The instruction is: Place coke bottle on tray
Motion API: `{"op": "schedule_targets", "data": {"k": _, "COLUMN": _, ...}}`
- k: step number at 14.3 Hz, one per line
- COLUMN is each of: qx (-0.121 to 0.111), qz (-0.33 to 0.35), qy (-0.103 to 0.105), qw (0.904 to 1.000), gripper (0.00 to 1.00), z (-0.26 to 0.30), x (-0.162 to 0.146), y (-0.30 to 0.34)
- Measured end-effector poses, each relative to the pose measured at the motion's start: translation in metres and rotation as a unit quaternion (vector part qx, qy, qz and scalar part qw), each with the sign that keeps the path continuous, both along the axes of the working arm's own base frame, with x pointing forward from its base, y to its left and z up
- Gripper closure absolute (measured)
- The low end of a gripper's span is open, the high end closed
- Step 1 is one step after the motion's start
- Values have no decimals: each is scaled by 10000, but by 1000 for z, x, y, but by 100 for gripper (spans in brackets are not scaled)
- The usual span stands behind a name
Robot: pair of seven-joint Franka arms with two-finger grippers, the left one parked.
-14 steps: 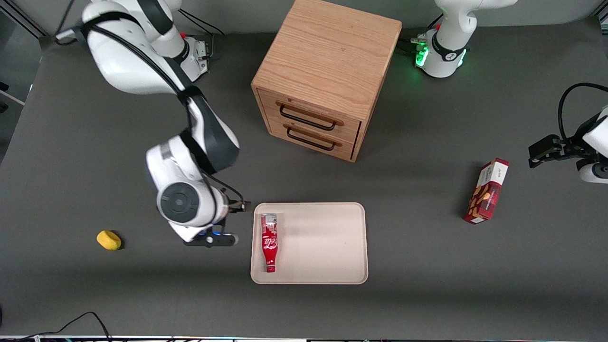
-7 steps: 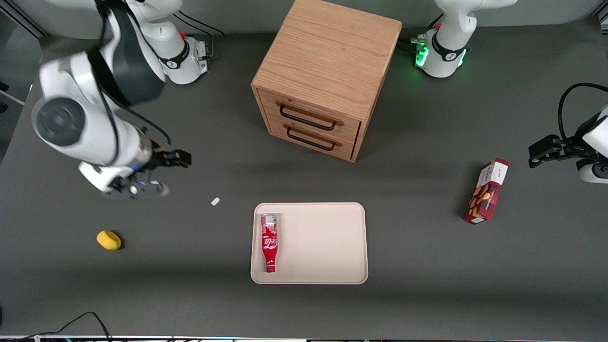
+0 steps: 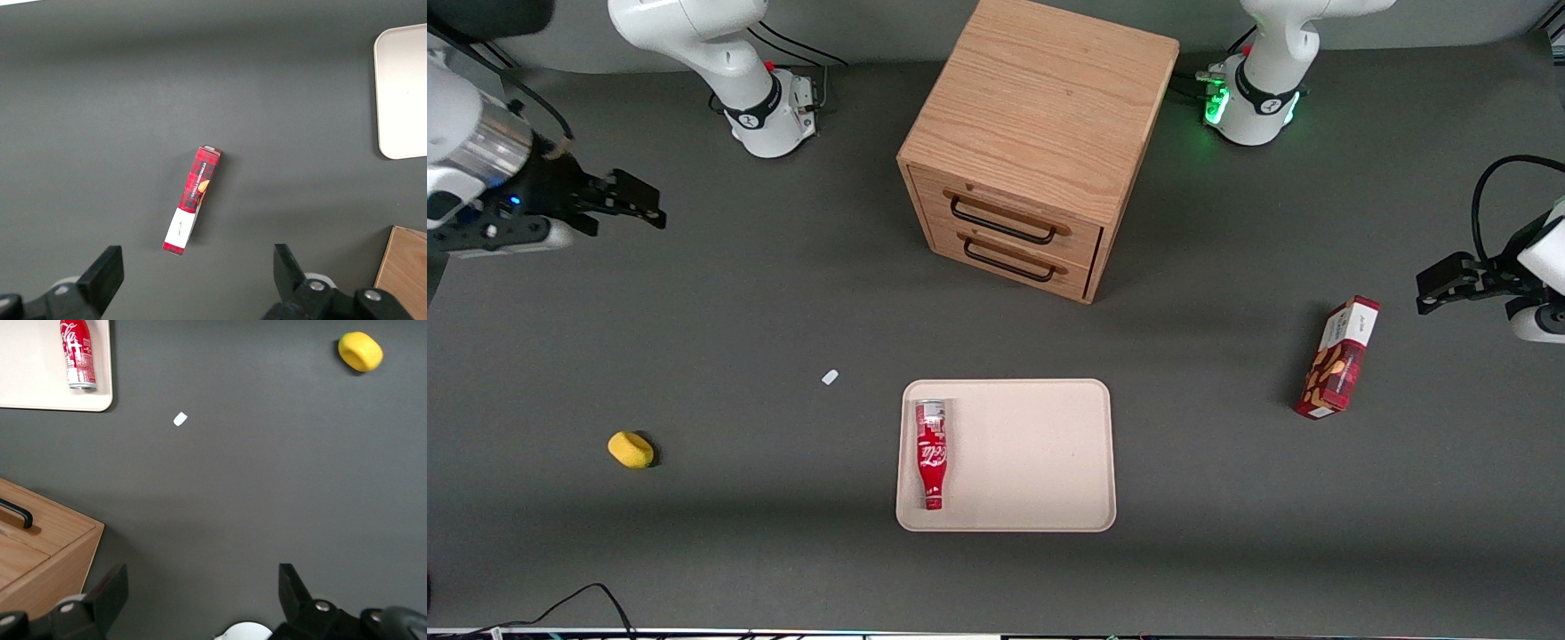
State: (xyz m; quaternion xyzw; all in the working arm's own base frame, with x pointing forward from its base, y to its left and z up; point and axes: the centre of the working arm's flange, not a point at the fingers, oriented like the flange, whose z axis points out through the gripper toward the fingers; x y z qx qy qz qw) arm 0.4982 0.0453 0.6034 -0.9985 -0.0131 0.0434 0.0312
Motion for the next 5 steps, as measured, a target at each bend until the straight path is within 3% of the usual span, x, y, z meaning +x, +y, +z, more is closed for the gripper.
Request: {"op": "schedule_targets", "data": {"k": 5, "qx": -192, "qz": 131, "qy": 35, "qw": 9997, "gripper": 0, "z": -6, "x": 3, "y": 10}}
